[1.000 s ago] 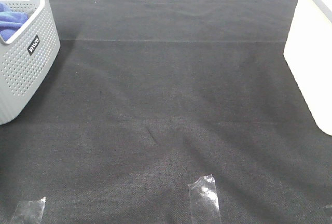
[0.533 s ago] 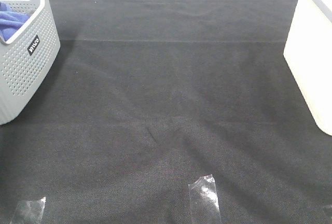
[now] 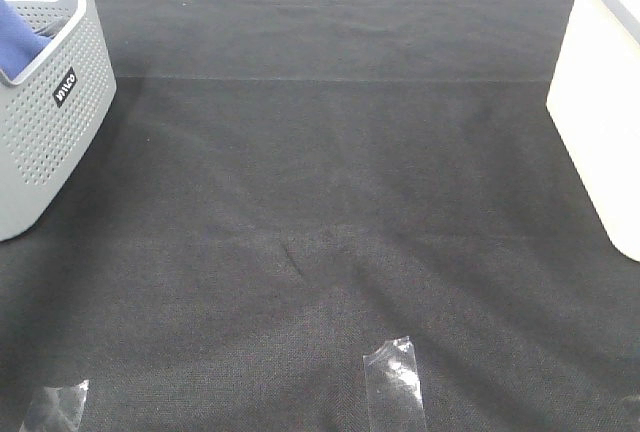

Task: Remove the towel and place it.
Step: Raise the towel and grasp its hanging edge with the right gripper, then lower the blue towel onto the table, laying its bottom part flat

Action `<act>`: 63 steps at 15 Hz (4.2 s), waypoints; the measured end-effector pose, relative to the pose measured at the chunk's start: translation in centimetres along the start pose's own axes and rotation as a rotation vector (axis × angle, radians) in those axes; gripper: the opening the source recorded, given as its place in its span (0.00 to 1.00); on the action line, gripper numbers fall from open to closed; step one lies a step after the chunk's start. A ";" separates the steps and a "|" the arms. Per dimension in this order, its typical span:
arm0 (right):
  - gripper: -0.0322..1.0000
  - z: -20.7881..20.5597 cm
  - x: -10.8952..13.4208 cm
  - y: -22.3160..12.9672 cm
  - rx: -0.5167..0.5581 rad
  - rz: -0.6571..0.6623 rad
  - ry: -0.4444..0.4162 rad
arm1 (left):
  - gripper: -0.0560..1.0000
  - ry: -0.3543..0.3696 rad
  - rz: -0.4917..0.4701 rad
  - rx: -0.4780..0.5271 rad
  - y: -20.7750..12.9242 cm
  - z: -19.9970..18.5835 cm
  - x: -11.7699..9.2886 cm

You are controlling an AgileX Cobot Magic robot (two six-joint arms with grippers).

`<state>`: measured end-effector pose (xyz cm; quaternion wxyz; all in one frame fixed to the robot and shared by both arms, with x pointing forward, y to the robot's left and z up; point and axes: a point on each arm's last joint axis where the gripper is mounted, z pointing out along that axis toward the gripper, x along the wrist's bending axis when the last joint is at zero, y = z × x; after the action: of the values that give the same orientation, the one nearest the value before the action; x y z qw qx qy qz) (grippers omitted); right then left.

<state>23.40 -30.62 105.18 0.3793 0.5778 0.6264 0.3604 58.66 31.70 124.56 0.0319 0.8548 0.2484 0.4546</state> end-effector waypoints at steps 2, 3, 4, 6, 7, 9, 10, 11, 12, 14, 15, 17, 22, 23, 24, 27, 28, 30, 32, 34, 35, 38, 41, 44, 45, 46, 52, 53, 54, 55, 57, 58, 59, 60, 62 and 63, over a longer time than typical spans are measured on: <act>0.78 0.1 0.0 0.1 0.007 0.000 0.001 | 0.05 0.076 0.023 -0.078 1.6 -2.9 0.0; 0.78 0.4 0.1 0.6 0.020 -0.013 0.012 | 0.05 0.101 0.044 -0.105 2.3 -4.0 -0.1; 0.78 0.8 0.5 1.5 0.016 -0.033 0.051 | 0.05 0.123 0.066 -0.134 3.1 -5.0 -0.3; 0.78 2.6 1.6 3.9 -0.016 -0.102 0.160 | 0.05 0.144 0.096 -0.193 4.5 -6.3 -0.9; 0.78 3.7 2.1 5.0 -0.033 -0.130 0.213 | 0.05 0.151 0.111 -0.223 5.2 -6.9 -1.2; 0.78 6.4 3.3 6.6 -0.031 -0.165 0.332 | 0.05 0.159 0.144 -0.294 6.8 -8.2 -2.1; 0.78 7.2 3.6 6.9 -0.029 -0.182 0.362 | 0.05 0.154 0.153 -0.313 7.3 -8.5 -2.5; 0.78 10.3 4.7 7.9 -0.029 -0.263 0.468 | 0.05 0.135 0.209 -0.390 9.5 -9.9 -4.2; 0.78 11.9 5.3 8.2 -0.032 -0.298 0.522 | 0.05 0.123 0.244 -0.434 10.7 -10.7 -5.2; 0.77 15.0 6.2 8.6 -0.041 -0.342 0.613 | 0.05 0.109 0.307 -0.510 12.7 -12.3 -7.1; 0.77 16.3 6.6 9.1 -0.048 -0.338 0.658 | 0.05 0.097 0.334 -0.550 13.6 -13.2 -8.1; 0.77 18.9 7.5 10.4 -0.084 -0.369 0.763 | 0.05 0.085 0.374 -0.618 14.8 -14.7 -9.6; 0.77 24.1 9.4 12.8 -0.127 -0.378 1.003 | 0.05 0.108 0.397 -0.756 16.5 -16.9 -11.1; 0.77 25.2 9.7 13.0 -0.121 -0.371 1.042 | 0.05 0.112 0.396 -0.769 16.7 -17.1 -11.1; 0.77 26.1 9.9 13.4 -0.127 -0.359 1.073 | 0.05 0.117 0.395 -0.775 16.8 -17.1 -11.1; 0.77 28.4 11.5 14.2 -0.132 -0.343 1.152 | 0.05 0.118 0.396 -0.781 17.1 -16.9 -11.3; 0.77 28.8 12.6 14.4 -0.132 -0.355 1.179 | 0.05 0.128 0.396 -0.792 17.3 -16.8 -11.3; 0.77 29.1 14.9 15.0 -0.135 -0.377 1.221 | 0.05 0.140 0.392 -0.808 17.7 -16.7 -11.4; 0.77 29.0 16.2 15.3 -0.142 -0.398 1.237 | 0.05 0.151 0.387 -0.822 17.8 -16.8 -11.3; 0.77 28.7 16.7 15.5 -0.142 -0.400 1.256 | 0.05 0.151 0.393 -0.816 18.0 -16.5 -11.5; 0.76 28.6 16.7 15.5 -0.135 -0.394 1.266 | 0.05 0.156 0.406 -0.802 18.2 -16.2 -11.6; 0.62 28.6 16.6 14.9 -0.075 -0.423 1.283 | 0.05 0.187 0.447 -0.761 18.7 -15.2 -11.9; 0.26 28.6 16.6 15.1 -0.030 -0.394 1.274 | 0.05 0.187 0.452 -0.754 18.8 -15.0 -12.0; 0.03 28.6 16.6 15.6 -0.001 -0.393 1.267 | 0.05 0.167 0.468 -0.739 19.6 -13.9 -12.8; 0.03 28.6 16.5 15.4 0.040 -0.410 1.260 | 0.05 0.162 0.463 -0.738 19.7 -13.8 -12.9; 0.03 28.8 16.3 15.2 0.080 -0.409 1.235 | 0.05 0.152 0.445 -0.736 19.8 -13.6 -12.9; 0.03 29.9 15.2 16.6 0.320 -0.157 0.966 | 0.05 0.048 0.267 -0.710 20.1 -12.8 -13.6; 0.03 29.5 14.9 17.7 0.337 -0.147 0.924 | 0.05 0.038 0.241 -0.710 20.1 -12.7 -13.6; 0.03 28.7 14.3 19.5 0.372 -0.126 0.852 | 0.05 0.027 0.221 -0.706 20.3 -12.6 -13.8; 0.03 28.4 14.1 20.1 0.384 -0.129 0.824 | 0.05 0.024 0.219 -0.705 20.4 -12.4 -13.9; 0.03 27.5 13.3 21.7 0.417 -0.153 0.739 | 0.05 0.029 0.222 -0.704 20.6 -12.2 -14.0; 0.03 27.1 12.7 22.9 0.422 -0.186 0.672 | 0.05 0.046 0.219 -0.710 20.8 -12.0 -14.0; 0.03 26.7 12.0 24.1 0.421 -0.212 0.608 | 0.05 0.068 0.205 -0.714 21.0 -11.7 -13.8; 0.03 26.2 11.4 25.3 0.407 -0.255 0.550 | 0.05 0.082 0.175 -0.725 21.2 -11.4 -13.6; 0.03 24.7 10.2 28.5 0.317 -0.345 0.444 | 0.05 0.123 0.111 -0.755 21.4 -10.3 -12.6; 0.03 23.9 9.8 29.9 0.267 -0.367 0.412 | 0.05 0.146 0.083 -0.779 21.5 -9.7 -12.1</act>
<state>57.73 -18.38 120.36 0.2236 0.4145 0.8258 0.3101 53.86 5.78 127.06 0.3176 0.7535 0.0245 0.5751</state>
